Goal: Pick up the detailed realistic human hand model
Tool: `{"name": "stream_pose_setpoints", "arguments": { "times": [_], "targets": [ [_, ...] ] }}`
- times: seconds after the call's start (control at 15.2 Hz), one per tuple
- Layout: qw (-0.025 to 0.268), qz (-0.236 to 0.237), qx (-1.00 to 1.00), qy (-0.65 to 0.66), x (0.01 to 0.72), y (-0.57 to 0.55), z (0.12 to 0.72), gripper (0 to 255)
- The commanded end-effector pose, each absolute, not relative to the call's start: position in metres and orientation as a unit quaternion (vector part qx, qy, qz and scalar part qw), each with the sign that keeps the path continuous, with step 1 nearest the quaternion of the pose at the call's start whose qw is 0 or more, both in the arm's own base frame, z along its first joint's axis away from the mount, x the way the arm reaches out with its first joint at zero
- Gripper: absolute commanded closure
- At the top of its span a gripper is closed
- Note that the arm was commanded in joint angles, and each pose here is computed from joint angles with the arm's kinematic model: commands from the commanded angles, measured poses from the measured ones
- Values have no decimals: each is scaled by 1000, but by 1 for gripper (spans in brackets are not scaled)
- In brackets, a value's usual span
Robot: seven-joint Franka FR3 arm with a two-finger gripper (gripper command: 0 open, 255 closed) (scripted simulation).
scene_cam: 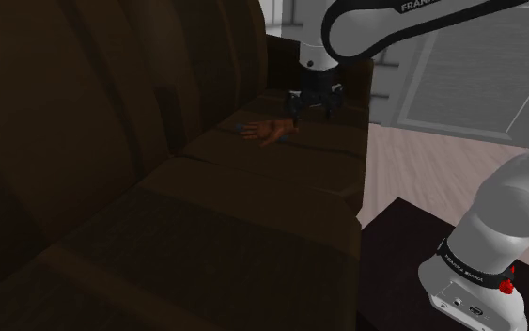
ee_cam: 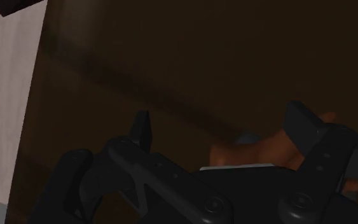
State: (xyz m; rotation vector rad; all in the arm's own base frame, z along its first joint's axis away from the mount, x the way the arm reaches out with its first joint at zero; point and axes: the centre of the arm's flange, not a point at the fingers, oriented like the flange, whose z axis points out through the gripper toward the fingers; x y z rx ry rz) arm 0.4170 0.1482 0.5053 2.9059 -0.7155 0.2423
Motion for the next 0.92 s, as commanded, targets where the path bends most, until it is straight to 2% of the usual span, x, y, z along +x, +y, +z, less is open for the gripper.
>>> {"name": "stream_pose_setpoints", "arguments": {
  "times": [0.0,0.53,0.86],
  "targets": [
    [75,92,956,-268,440,165,494,0],
    [104,134,910,-377,526,213,449,0],
    [105,136,908,-383,531,215,426,0]
  ]
}}
